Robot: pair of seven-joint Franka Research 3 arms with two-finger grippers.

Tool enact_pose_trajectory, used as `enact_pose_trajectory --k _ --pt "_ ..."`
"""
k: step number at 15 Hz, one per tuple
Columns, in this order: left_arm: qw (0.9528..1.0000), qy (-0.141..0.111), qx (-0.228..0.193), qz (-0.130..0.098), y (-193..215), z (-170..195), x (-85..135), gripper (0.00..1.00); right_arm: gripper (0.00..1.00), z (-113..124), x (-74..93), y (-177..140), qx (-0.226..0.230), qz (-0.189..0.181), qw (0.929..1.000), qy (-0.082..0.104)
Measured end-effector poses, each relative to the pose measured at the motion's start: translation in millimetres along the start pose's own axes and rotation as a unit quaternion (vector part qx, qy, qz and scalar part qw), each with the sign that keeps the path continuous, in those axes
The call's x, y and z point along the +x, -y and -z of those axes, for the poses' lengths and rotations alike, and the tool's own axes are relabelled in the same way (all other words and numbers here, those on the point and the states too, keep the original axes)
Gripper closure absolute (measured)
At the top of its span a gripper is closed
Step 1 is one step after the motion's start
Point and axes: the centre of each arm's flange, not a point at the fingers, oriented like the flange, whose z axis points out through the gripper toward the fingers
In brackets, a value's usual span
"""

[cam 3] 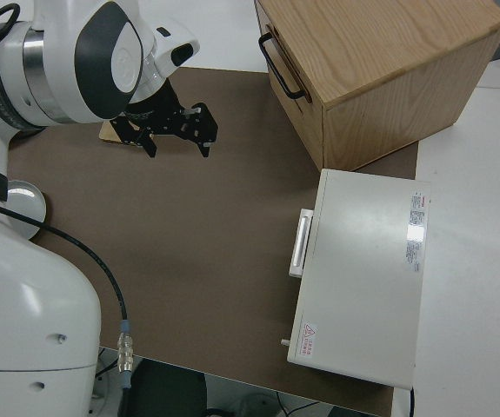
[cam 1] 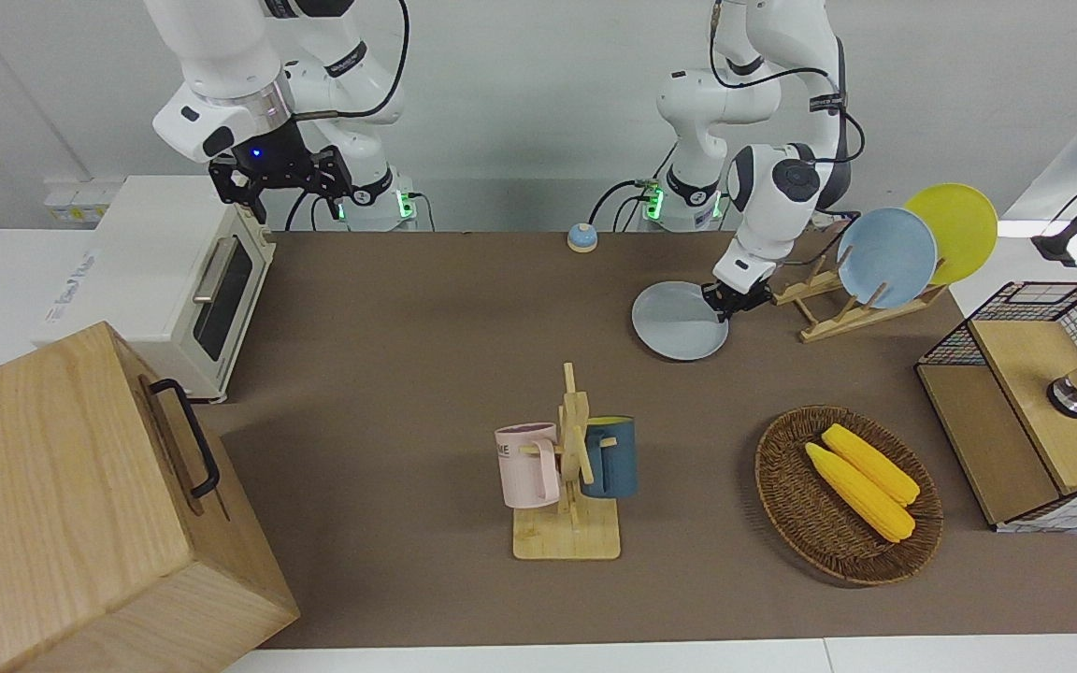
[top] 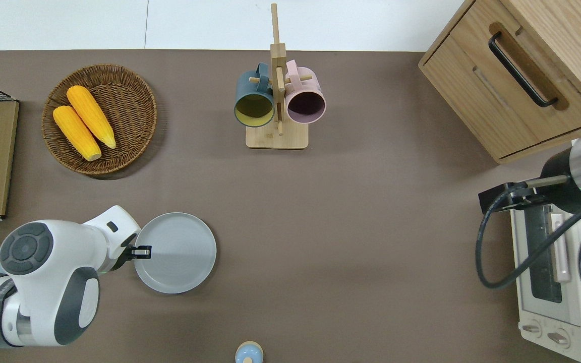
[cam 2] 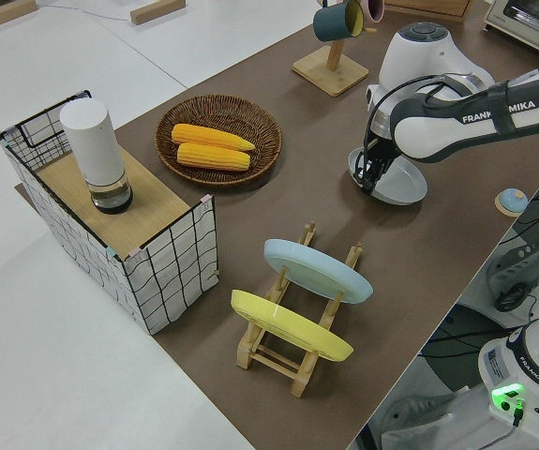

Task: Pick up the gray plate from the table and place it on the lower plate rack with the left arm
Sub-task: 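Lift the gray plate and carry it toward the wooden rack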

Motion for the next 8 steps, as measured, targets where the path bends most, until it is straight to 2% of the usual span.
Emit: enact_pose_trajectory --k 4,8 --pt "1.0000 0.006 -0.001 0.003 2.2 33.4 15.4 0.97 0.01 0.0 0.0 0.0 0.000 0.000 1.0000 0.000" --pt "0.9997 0.023 -0.002 0.007 6.8 90.5 31.1 0.97 0.01 0.0 0.0 0.0 0.000 0.000 1.0000 0.000"
